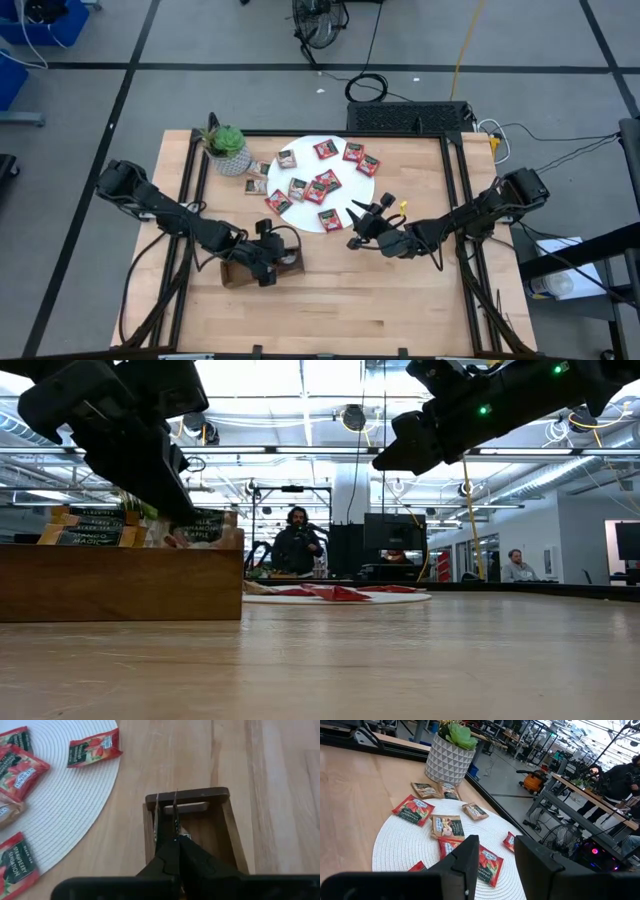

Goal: Pick & Place Tea
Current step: Put the brown tea bag into the right section of the wooden organizer

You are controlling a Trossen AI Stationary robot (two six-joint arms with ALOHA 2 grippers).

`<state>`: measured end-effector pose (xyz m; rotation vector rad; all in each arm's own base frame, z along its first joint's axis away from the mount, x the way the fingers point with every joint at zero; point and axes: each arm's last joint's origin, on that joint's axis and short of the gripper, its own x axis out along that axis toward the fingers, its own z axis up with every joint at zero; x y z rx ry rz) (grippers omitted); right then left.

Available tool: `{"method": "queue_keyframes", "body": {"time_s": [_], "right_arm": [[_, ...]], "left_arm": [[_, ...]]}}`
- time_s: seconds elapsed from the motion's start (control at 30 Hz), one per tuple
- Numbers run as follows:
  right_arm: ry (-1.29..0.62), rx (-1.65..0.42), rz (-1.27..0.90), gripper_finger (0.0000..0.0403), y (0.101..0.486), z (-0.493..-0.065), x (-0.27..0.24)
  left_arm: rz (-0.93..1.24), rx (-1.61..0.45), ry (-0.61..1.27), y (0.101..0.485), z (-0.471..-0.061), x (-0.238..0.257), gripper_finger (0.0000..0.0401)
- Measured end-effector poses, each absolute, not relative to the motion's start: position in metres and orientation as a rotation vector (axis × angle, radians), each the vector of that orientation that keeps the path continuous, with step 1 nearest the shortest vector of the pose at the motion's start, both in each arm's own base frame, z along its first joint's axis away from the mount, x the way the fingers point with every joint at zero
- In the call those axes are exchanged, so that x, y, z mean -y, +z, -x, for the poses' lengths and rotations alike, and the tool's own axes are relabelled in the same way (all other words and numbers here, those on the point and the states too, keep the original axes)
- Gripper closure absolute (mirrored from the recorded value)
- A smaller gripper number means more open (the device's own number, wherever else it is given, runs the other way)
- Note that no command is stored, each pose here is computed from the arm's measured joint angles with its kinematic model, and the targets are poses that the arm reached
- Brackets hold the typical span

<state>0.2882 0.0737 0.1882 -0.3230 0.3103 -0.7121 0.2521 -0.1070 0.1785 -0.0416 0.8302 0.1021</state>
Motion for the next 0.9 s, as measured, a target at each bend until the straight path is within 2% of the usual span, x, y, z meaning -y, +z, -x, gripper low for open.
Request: {"method": "queue_keyframes", "body": {"time_s": [0.5, 0.67, 0.9], "right_arm": [[-0.711, -0.317, 0.328, 0.0292, 0.188, -0.288, -0.074], [-0.663, -0.316, 0.316, 0.0291, 0.187, -0.288, -0.075], [-0.642, -0.337, 0.324, 0.0291, 0.179, -0.285, -0.071]], "left_arm": [[-0.048, -0.801, 0.060, 0.203, -0.260, 0.111, 0.0269], [-0.156, -0.839, 0.167, 0.226, -0.249, 0.102, 0.0254], [-0.232, -0.700, 0.239, 0.263, -0.222, 0.079, 0.0248]]}}
